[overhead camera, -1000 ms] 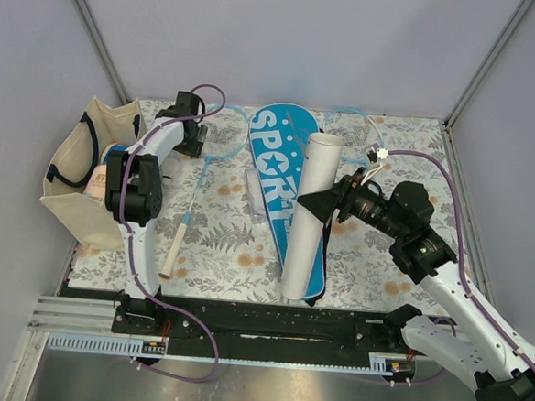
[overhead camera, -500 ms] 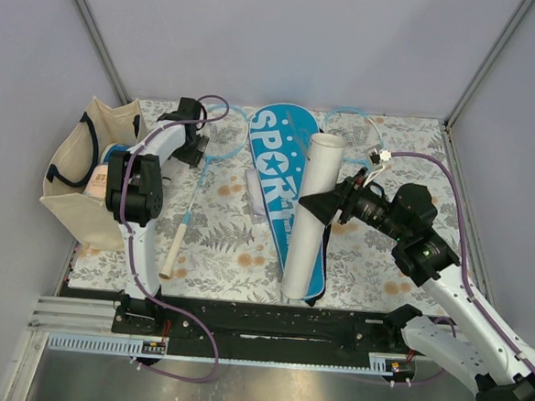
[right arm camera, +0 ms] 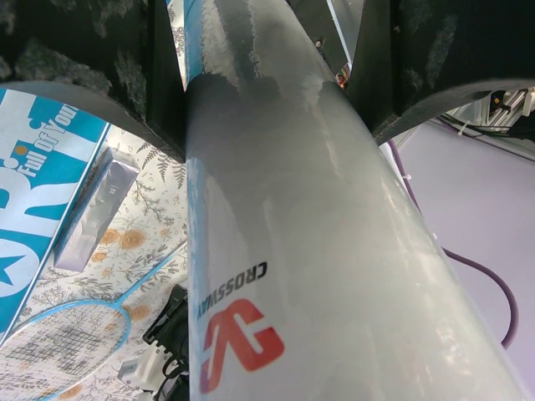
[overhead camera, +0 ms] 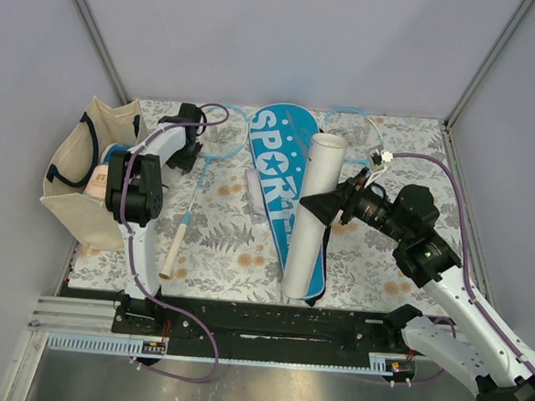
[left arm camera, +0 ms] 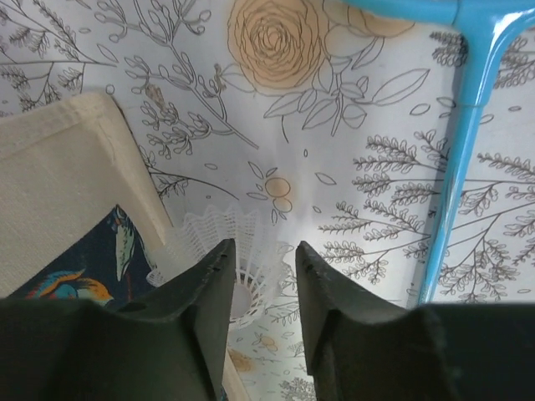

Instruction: Pack up the badminton gear

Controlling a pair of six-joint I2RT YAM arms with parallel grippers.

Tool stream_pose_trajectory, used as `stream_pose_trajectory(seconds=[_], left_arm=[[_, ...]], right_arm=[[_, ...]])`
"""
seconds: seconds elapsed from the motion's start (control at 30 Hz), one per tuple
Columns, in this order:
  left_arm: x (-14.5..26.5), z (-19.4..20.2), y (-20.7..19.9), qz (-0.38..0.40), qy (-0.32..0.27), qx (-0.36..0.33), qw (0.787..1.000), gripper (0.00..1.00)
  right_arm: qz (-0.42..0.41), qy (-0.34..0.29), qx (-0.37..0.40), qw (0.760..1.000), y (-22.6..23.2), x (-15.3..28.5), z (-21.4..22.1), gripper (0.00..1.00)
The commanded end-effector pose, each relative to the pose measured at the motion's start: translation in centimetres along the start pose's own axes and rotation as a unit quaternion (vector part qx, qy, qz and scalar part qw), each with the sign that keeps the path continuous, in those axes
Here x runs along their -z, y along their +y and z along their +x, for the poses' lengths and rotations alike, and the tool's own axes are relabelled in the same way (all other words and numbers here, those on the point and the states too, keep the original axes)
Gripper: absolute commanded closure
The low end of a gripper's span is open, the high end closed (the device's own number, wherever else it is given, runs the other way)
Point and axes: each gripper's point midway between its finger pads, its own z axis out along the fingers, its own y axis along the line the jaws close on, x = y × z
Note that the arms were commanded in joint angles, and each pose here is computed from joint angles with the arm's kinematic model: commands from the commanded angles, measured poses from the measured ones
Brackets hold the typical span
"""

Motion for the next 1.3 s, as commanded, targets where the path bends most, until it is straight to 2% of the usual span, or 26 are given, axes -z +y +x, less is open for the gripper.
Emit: stream_pose_trajectory(seconds=[0.0, 0.2, 0.47, 0.6, 0.63, 0.7, 0.73, 0.83, 0.9, 1.03, 1.13, 1.2, 1.27], left_arm=[[2.8, -0.1, 1.3, -0.013, -0.013, 0.006, 1.000, 0.66], [4.4, 0.5, 0.9, 0.007, -0.011, 0.012, 1.000, 0.99], [8.6, 0.1, 0.3, 0.044, -0.055, 0.049, 0.996, 1.00], [10.8, -0.2, 0.4, 0.036, -0.087, 0.031, 0.995, 1.00], [11.1, -0.5, 0.9, 0.021, -0.099, 0.025, 0.995, 0.93], [10.9, -0.3, 1.4, -0.005, -0.101, 0.021, 0.995, 0.68], [10.6, -0.4, 1.6, -0.013, -0.101, 0.033, 0.994, 0.62], [10.0, -1.1, 2.7, -0.051, -0.110, 0.082, 0.989, 0.61], [9.4, -1.5, 3.3, -0.075, -0.113, 0.080, 0.988, 0.61], [7.7, -1.3, 2.3, -0.077, -0.082, -0.036, 0.993, 0.61], [6.6, -0.5, 0.2, -0.027, -0.068, -0.126, 0.989, 0.59], [6.6, 1.1, -0.8, 0.008, -0.032, -0.206, 0.978, 0.57], [6.4, 1.8, 0.0, -0.025, 0.001, -0.283, 0.959, 0.56]], right_arm=[[-0.020, -0.046, 0.023, 0.999, 2.0, 0.5, -3.0, 0.50], [-0.021, -0.048, 0.020, 0.998, 2.1, 0.7, -3.0, 0.50], [-0.017, -0.042, 0.000, 0.999, 1.4, 0.6, -2.1, 0.50], [-0.017, -0.039, -0.016, 0.999, 1.1, 0.4, -1.5, 0.51], [-0.016, -0.040, -0.020, 0.999, 1.1, 0.5, -1.4, 0.51], [-0.024, -0.043, -0.026, 0.998, 1.3, 0.5, -1.4, 0.51], [-0.025, -0.043, -0.030, 0.998, 1.4, 0.5, -1.4, 0.51], [-0.026, -0.040, -0.029, 0.998, 1.4, 0.6, -1.2, 0.51], [-0.025, -0.040, -0.023, 0.999, 1.5, 0.8, -1.3, 0.51], [-0.018, -0.041, -0.010, 0.999, 1.4, 1.2, -1.3, 0.51], [-0.017, -0.042, -0.009, 0.999, 1.3, 1.2, -1.2, 0.50], [-0.020, -0.034, -0.011, 0.999, 1.3, 1.1, -0.9, 0.50], [-0.025, -0.020, -0.008, 0.999, 1.5, 0.9, -0.7, 0.50]])
